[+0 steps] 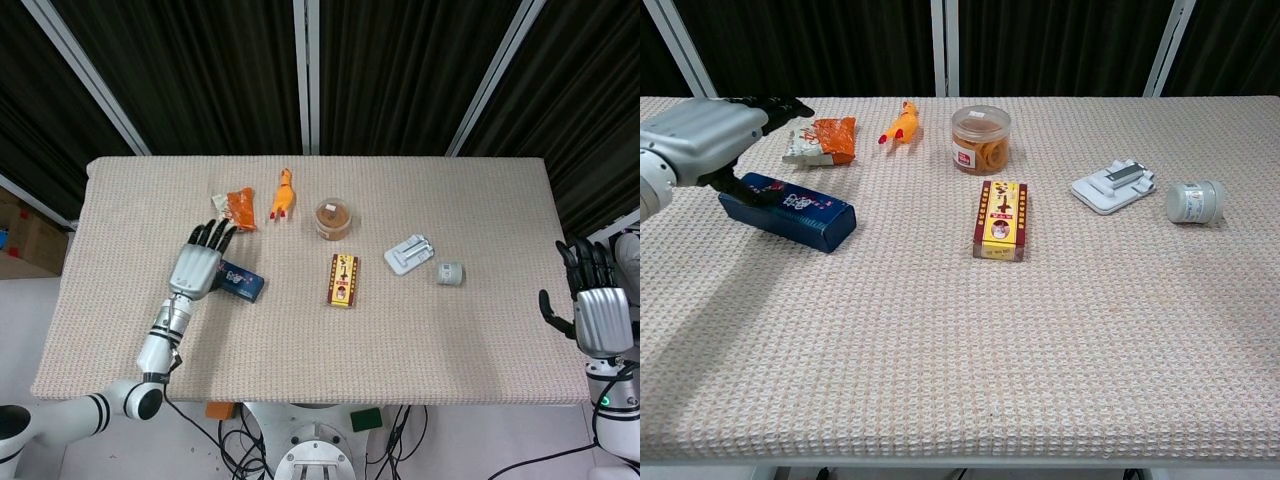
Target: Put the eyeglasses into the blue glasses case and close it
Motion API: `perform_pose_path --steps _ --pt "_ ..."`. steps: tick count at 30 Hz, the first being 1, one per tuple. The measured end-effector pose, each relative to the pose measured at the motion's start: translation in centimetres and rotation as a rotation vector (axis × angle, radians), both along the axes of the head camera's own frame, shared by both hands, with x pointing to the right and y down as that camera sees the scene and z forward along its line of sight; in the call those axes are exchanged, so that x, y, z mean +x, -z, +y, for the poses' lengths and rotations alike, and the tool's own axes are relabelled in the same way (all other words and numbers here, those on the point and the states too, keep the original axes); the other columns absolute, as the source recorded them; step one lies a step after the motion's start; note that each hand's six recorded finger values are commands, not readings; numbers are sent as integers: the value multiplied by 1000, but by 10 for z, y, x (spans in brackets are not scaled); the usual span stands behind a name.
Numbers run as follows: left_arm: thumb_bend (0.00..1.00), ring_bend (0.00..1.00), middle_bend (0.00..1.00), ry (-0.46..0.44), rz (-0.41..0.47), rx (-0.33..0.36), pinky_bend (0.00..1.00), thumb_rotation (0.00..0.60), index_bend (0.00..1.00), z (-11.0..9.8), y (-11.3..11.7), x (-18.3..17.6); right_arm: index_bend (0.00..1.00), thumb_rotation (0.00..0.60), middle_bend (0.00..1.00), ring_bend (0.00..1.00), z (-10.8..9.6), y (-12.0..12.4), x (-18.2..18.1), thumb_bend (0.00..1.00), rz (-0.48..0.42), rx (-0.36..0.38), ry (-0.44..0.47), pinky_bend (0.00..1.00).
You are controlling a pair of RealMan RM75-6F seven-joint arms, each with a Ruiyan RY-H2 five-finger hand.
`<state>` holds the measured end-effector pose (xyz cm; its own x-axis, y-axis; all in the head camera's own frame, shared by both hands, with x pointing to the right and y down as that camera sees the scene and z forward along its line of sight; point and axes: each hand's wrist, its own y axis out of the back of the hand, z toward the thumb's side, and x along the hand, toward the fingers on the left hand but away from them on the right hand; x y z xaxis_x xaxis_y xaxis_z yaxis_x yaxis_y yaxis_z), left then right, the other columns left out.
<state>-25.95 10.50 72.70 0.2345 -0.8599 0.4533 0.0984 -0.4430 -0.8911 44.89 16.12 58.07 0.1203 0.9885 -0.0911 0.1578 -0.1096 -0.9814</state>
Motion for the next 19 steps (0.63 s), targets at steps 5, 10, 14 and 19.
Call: perform_pose_path --steps 5,10,14,19 --pt "177 0 0 57 39 95 130 545 0 6 33 -23 0 584 0 0 11 3 5 487 21 -10 0 0" --pt "160 0 0 131 70 185 130 307 0 42 73 -81 0 582 0 0 31 -7 21 472 97 -95 -32 0" --pt "159 0 0 190 45 147 130 240 0 92 87 -130 0 581 0 0 55 -18 43 470 186 -205 -86 0" --pt "158 0 0 222 7 67 130 167 0 137 97 -169 0 581 0 0 72 -22 56 470 237 -268 -111 0"
